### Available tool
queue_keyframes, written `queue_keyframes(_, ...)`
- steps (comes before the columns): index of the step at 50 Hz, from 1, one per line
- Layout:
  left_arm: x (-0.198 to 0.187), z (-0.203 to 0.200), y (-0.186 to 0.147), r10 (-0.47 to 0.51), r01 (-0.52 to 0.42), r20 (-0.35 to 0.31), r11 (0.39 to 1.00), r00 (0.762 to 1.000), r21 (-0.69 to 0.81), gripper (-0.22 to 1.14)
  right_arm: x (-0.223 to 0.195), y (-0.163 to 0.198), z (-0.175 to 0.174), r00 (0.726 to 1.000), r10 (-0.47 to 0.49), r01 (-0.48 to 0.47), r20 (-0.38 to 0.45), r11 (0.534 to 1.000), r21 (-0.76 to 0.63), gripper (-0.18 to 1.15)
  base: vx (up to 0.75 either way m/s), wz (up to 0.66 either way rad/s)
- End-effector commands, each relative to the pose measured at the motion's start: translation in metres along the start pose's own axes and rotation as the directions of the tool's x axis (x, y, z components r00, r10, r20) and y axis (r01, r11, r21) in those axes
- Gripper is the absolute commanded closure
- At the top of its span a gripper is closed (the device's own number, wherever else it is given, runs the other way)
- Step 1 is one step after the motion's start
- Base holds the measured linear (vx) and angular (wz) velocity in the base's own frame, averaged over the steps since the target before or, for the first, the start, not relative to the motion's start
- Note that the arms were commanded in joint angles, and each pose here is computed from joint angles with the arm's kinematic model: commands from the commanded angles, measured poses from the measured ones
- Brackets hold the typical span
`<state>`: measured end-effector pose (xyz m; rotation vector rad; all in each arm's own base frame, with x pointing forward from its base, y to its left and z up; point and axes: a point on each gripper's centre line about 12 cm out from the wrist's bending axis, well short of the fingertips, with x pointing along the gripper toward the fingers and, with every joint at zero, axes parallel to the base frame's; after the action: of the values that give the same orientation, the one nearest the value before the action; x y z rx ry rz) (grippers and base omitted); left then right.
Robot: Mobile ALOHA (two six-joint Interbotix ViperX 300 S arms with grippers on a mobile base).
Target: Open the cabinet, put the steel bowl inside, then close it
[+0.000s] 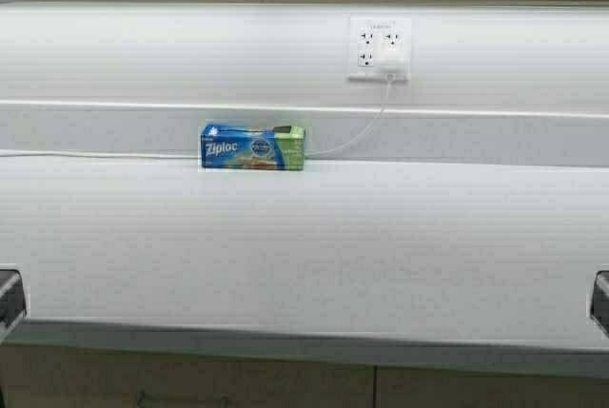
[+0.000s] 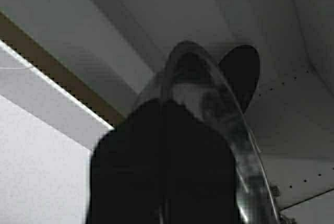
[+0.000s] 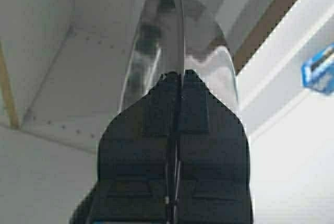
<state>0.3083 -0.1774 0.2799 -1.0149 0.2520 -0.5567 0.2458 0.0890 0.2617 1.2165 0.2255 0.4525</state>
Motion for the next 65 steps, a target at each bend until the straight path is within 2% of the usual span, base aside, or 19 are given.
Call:
queue_keyframes(1,0.007,-0.014,-0.034,-0.085,0.086,-0.047,0.996,0.995,0.012,0.89,0.012,0.026,-0.006,0.998,0.049,-0.05,-0.044,0.998,-0.023,0.9,0.04,0.0)
queue_keyframes(10,0.032,0.001,-0.056,-0.096,0.097,-0.029,0.995,0.995,0.022,0.89,0.032,0.049,0.01,0.999,0.033,-0.033,-0.01,0.999,-0.037,0.9,0.09,-0.01)
queue_keyframes(21,0.097,0.018,-0.079,-0.101,0.101,-0.006,0.995,0.995,0.025,0.89,0.086,0.076,0.037,0.999,0.005,-0.004,0.04,1.0,-0.018,0.9,0.13,0.01)
queue_keyframes(28,0.139,0.019,-0.076,-0.091,0.091,0.014,0.996,0.996,-0.013,0.89,0.124,0.068,0.055,0.996,-0.034,0.034,0.076,0.999,0.004,0.9,0.09,0.01)
queue_keyframes(35,0.162,0.014,-0.059,-0.057,0.058,0.023,0.996,0.998,-0.063,0.89,0.151,0.048,0.056,0.995,-0.079,0.078,0.069,0.997,0.025,0.9,0.07,0.0)
queue_keyframes(50,0.177,0.029,-0.03,-0.006,0.01,0.058,0.997,0.998,-0.074,0.89,0.176,0.005,0.053,0.985,-0.165,0.162,0.054,0.986,0.047,0.9,0.06,0.01)
queue_keyframes(65,0.172,0.024,-0.014,0.061,-0.058,0.029,0.995,0.998,-0.077,0.89,0.176,0.003,0.051,0.986,-0.156,0.154,0.049,0.987,0.042,0.9,0.07,0.01)
